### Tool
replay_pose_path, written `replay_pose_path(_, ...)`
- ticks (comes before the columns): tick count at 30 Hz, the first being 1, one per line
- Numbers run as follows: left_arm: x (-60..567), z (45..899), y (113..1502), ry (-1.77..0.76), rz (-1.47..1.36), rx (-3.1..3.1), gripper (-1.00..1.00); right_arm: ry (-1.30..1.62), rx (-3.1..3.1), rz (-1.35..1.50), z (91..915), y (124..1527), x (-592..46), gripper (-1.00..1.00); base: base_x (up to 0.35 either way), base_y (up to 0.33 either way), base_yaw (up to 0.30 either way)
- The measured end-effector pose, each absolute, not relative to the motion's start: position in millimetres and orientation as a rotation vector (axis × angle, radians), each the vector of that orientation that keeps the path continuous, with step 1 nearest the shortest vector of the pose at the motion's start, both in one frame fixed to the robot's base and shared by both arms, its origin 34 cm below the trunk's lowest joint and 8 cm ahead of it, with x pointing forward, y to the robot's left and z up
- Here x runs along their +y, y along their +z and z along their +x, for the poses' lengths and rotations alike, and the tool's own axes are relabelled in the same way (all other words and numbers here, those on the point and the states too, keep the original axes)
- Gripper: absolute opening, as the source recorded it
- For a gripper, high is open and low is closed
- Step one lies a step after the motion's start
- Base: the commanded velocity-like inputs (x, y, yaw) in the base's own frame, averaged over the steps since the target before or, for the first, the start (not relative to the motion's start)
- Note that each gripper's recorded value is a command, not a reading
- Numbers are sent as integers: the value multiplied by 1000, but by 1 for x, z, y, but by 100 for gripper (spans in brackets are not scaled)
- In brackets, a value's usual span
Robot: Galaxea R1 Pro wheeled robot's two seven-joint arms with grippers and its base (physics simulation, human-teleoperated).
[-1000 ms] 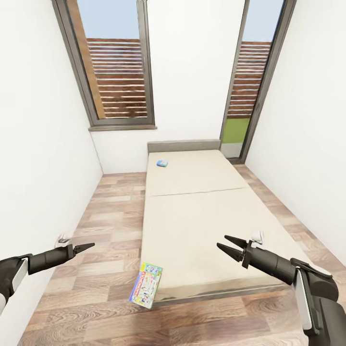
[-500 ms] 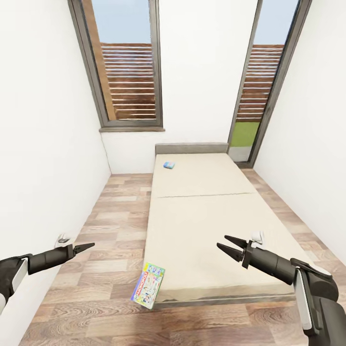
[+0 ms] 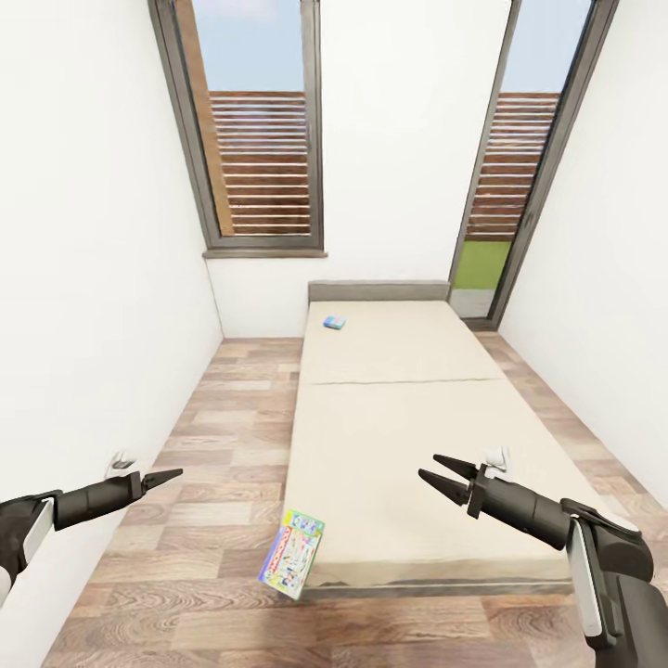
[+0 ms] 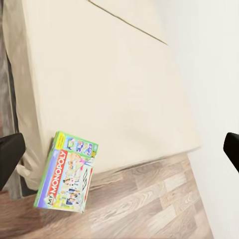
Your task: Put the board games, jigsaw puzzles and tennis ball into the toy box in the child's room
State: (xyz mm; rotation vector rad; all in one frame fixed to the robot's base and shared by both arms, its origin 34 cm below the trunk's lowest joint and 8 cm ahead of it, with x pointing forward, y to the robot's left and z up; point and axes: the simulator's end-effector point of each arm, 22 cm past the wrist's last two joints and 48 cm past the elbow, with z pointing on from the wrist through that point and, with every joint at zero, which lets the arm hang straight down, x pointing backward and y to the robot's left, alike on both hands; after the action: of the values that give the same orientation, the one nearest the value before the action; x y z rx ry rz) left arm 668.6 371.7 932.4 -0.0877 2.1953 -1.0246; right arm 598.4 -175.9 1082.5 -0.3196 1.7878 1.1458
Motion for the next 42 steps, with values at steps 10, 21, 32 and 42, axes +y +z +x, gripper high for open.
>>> replay_pose_path(10,372,669,935,-1026,-87,2191,100,1133,1792,-313,600,1083,-178,100,0,0,47)
replay_pose_path(21,372,671,930,-1029,-94,2194,100,1098,1811,-286,608,1073,-182,100,0,0,5)
replay_pose_path(32,372,675,921,-1036,-103,2198,100,1065,1827,-262,617,1060,-187,100,0,0,0)
replay_pose_path(42,375,679,915,-1053,-136,2211,100,1066,1829,-252,622,1051,-188,100,0,0,0)
